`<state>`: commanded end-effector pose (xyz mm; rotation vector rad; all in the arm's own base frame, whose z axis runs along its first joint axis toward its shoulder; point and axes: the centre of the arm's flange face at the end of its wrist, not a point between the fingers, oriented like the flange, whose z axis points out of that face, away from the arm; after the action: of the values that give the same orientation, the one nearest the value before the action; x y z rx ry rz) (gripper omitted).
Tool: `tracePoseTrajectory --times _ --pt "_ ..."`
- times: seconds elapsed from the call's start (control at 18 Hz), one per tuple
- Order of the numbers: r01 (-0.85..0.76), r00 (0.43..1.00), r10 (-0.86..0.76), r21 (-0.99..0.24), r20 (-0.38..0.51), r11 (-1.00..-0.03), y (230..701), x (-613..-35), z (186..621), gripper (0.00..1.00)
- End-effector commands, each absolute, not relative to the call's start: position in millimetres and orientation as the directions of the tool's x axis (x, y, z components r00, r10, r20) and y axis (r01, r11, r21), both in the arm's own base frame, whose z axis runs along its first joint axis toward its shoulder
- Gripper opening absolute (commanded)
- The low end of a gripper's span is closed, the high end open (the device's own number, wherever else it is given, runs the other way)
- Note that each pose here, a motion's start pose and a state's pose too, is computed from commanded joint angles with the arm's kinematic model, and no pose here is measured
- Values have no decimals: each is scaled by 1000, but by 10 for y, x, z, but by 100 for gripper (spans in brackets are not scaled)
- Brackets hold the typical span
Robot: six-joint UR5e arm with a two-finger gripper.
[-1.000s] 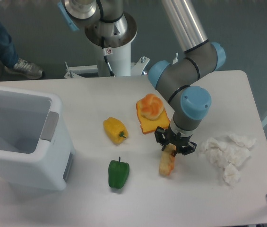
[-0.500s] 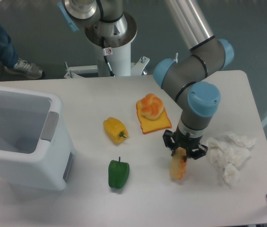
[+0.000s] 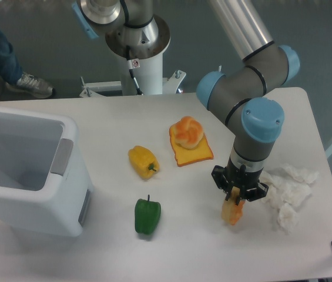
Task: Pick up the square bread
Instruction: 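Lift the bread roll and carry it toward the white tissue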
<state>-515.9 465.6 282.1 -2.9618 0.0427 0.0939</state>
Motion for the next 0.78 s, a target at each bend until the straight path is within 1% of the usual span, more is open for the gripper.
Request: tracePoseTrajectory --times 0.33,0.39,0.44,0.61,0.78 --pt "-30 997 -16 -180 -74 -983 4604 -5194 2890 24" --pt "-27 997 -13 -182 -78 -983 4594 -5217 2911 20" --pt "-23 996 -7 -186 -85 -982 4571 -5261 2947 12" --pt "-23 995 -5 -191 -98 -981 4560 -5330 3012 10" --pt "-58 993 -39 -183 -107 -981 4472 -5416 3018 10"
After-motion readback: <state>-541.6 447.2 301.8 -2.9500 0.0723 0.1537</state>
